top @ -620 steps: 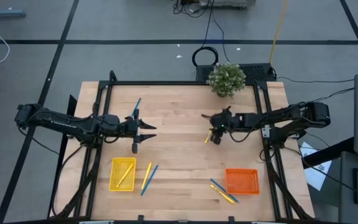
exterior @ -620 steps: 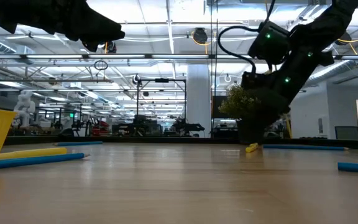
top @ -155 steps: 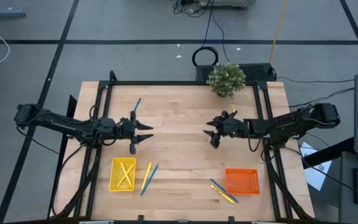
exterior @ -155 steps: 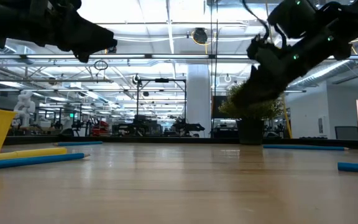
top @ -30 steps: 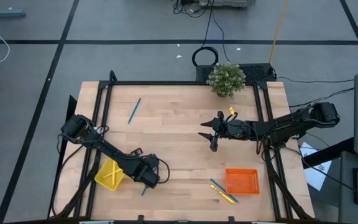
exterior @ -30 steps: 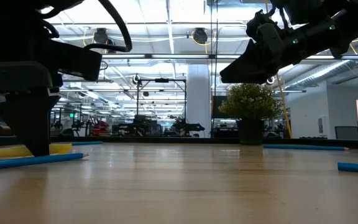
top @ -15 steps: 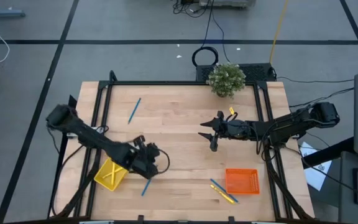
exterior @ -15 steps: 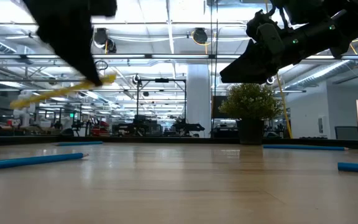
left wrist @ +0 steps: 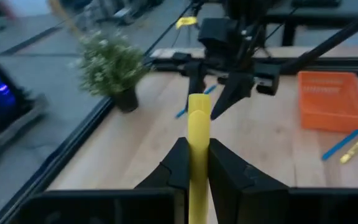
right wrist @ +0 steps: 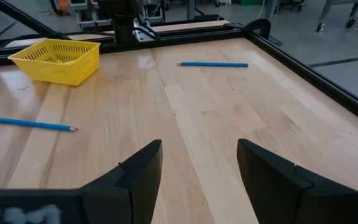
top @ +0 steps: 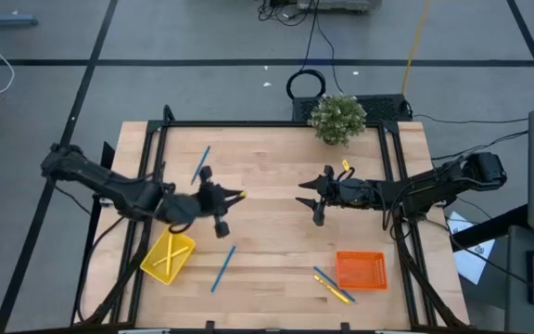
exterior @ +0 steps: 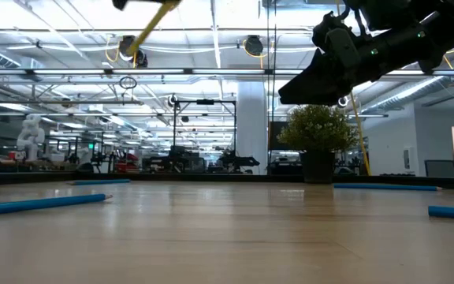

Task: Sort pens & pencils
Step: Put the left yellow pen into the yellow basket, then adjust the yellow bin, then put the yellow pen into the yellow bin

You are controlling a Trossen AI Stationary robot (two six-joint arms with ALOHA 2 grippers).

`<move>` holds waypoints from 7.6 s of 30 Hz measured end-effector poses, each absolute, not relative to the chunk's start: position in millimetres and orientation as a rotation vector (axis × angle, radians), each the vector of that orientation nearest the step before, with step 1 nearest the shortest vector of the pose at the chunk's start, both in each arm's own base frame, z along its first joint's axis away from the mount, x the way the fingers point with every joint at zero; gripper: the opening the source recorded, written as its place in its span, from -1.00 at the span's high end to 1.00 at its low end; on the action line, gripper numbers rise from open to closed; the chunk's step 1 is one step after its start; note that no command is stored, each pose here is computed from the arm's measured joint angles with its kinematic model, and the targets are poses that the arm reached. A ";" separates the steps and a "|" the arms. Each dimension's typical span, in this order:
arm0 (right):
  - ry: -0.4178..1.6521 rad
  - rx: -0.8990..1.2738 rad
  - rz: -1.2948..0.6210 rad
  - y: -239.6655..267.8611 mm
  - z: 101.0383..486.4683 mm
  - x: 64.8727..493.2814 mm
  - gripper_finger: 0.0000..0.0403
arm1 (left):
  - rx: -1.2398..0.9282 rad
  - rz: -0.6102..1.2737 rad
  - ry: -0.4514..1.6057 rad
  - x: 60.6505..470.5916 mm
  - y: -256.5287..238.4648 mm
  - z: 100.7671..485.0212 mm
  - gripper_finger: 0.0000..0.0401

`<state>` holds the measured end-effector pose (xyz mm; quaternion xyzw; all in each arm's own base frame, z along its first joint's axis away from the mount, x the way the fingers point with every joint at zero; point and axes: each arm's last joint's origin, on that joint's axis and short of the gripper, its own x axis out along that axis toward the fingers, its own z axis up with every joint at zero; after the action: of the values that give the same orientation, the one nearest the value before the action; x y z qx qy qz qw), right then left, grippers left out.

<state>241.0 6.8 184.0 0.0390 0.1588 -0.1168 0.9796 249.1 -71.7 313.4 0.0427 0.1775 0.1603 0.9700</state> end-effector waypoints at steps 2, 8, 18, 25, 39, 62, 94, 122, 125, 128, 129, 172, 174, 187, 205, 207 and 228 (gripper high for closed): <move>0.317 0.079 -0.235 6.7 184.3 241.1 0.01 | 0.070 0.271 0.308 251.7 -60.1 303.0 0.83; 0.261 0.038 -0.162 8.6 190.0 243.5 0.01 | -0.006 0.122 0.184 251.5 -24.2 260.9 0.83; -0.055 -0.135 0.049 24.7 200.2 261.4 0.01 | -0.014 0.068 0.052 239.0 -12.9 232.6 0.83; -0.075 -0.142 0.038 23.8 191.7 267.5 0.01 | -0.014 0.053 0.049 238.6 -15.9 232.5 0.83; -0.081 -0.139 0.035 23.1 192.8 267.2 0.01 | -0.132 0.003 0.085 241.5 -29.0 239.4 0.83; -0.058 -0.139 0.035 23.1 190.5 267.4 0.01 | -0.377 0.439 1.090 166.1 -124.6 233.9 0.83; -0.052 -0.139 0.035 23.1 190.0 267.4 0.01 | -0.497 0.437 1.328 143.1 -153.3 209.1 0.25; -0.042 -0.140 0.036 23.1 189.0 267.5 0.01 | -0.571 0.463 1.758 145.2 -176.0 174.1 0.99; -0.041 -0.140 0.036 23.1 188.9 267.5 0.01 | -0.576 0.452 1.742 146.4 -176.8 174.1 0.99; -0.038 -0.140 0.037 23.1 188.6 267.5 0.01 | -0.589 0.409 1.727 148.8 -179.4 174.0 0.99; -0.036 -0.140 0.036 23.1 188.4 267.5 0.01 | -0.597 0.379 1.717 150.4 -181.2 174.1 0.99; -0.013 -0.142 0.038 23.1 186.3 267.6 0.01 | -0.573 0.090 1.524 177.7 -145.4 205.0 0.99; -0.013 -0.142 0.038 23.1 186.2 267.6 0.01 | -0.544 0.080 1.436 173.7 -138.7 217.2 0.99; -0.020 -0.143 0.038 23.0 187.0 267.6 0.01 | -0.046 0.232 0.536 164.5 -72.7 301.5 0.96; -0.036 -0.142 0.038 23.4 188.5 267.5 0.01 | 0.069 0.179 0.135 197.6 -48.4 253.9 0.86; -0.038 -0.141 0.038 23.4 188.7 267.5 0.01 | 0.043 0.147 0.130 198.0 -43.9 248.9 0.86; -0.045 -0.140 0.038 23.5 189.4 267.5 0.01 | 0.136 0.079 0.233 198.9 -36.1 235.9 0.16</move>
<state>267.5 23.5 189.4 -0.0700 -0.0223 0.0190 0.9971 198.9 -36.1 235.9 0.0678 0.1161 0.0396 0.9901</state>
